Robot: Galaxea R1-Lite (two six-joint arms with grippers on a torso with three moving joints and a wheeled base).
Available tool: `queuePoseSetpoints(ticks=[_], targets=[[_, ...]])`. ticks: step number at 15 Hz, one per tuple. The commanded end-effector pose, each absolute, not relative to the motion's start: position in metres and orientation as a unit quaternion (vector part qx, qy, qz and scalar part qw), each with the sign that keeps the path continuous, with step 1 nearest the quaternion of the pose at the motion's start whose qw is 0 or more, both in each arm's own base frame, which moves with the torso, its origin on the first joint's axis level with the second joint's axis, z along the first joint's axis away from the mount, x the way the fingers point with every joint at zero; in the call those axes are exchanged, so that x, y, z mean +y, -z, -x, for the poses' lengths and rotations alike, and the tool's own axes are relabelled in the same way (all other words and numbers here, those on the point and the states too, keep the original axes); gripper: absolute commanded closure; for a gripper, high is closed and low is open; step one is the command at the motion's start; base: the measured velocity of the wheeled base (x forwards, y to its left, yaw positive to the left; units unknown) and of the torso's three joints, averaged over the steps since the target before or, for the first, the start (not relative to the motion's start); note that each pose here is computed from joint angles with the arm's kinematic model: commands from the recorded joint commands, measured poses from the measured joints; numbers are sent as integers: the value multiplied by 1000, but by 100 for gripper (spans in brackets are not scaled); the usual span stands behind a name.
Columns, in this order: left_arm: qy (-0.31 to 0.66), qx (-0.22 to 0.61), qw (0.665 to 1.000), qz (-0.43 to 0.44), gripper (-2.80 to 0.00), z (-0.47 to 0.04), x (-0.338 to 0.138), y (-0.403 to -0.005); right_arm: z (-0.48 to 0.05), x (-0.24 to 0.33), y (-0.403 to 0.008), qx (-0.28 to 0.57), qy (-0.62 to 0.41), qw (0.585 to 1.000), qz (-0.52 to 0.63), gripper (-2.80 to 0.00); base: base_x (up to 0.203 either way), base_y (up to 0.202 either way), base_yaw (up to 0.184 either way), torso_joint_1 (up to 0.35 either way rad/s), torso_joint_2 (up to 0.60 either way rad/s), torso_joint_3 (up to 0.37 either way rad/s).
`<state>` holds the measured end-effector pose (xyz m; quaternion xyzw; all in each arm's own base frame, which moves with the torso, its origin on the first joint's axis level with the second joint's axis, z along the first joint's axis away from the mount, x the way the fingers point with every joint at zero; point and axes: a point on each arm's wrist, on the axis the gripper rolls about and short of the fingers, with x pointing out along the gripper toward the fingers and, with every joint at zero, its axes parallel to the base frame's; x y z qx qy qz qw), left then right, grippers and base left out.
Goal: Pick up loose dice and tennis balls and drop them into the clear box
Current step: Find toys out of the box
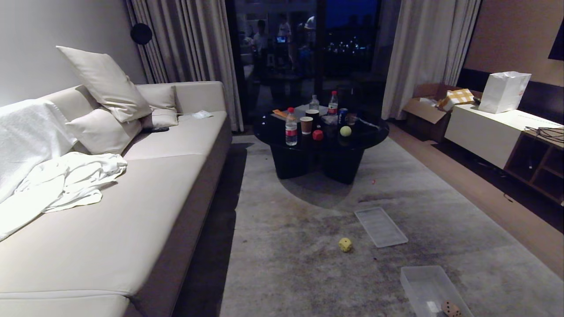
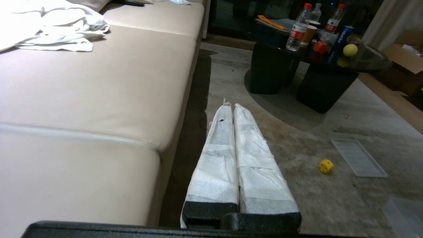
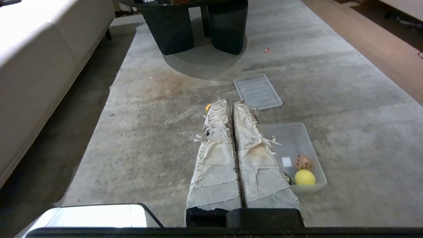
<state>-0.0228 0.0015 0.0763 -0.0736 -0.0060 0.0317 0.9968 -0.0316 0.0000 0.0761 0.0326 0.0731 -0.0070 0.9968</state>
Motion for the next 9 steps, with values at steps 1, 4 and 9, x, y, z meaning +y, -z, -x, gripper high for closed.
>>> queuePoseSetpoints(ticks=[1, 4, 9], targets=[[-32, -6, 997, 74, 0, 23, 2, -76, 32, 0, -76, 74, 7, 997, -33, 0, 156, 0, 2, 2, 3, -2], [-32, -6, 997, 74, 0, 23, 2, -76, 32, 0, -76, 74, 7, 997, -32, 0, 184, 0, 1, 0, 1, 3], [-33, -6, 997, 74, 0, 23, 2, -76, 32, 0, -76, 74, 7, 997, -33, 0, 187, 0, 0, 5, 0, 3]])
